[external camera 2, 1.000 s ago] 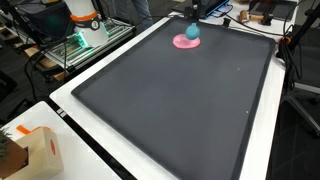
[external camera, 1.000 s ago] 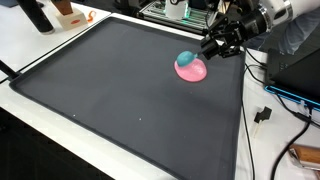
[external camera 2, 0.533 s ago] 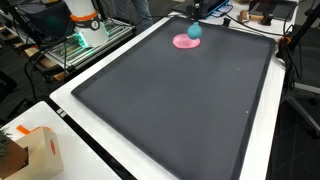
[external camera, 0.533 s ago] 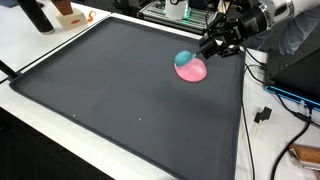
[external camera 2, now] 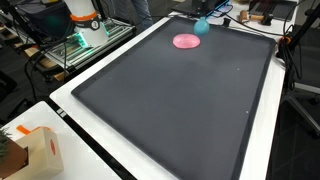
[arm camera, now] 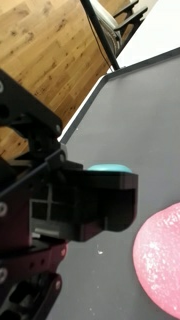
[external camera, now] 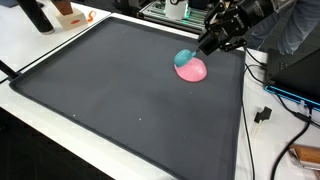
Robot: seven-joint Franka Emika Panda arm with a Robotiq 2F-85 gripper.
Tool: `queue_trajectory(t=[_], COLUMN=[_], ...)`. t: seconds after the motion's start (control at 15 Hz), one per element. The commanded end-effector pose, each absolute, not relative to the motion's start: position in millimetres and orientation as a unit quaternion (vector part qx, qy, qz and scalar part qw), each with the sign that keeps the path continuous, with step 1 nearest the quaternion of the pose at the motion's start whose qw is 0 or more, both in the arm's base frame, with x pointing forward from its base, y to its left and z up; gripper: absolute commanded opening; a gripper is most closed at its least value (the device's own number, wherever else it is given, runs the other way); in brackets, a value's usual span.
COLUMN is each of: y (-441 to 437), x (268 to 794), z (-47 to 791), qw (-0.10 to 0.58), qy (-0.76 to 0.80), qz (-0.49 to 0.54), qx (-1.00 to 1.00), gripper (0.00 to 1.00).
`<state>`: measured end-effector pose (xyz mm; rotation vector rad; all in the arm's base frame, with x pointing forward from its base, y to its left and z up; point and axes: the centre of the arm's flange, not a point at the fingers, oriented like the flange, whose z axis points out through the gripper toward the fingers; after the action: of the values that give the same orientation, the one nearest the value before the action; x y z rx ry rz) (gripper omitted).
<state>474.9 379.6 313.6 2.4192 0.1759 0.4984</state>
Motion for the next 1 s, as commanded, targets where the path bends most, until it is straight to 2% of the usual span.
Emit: queue_trajectory(t=[0.0,0.4,0.93], y=[354,329,284], x=[468,467,457], z=[342,377,421], qw=[0.288,0.215,0.071], qy=[0.072,0.087,0.119], qz=[0.162,0.116,0.076], qx=[0.941,0.966,0.987], gripper=[0.26,0.26,0.26])
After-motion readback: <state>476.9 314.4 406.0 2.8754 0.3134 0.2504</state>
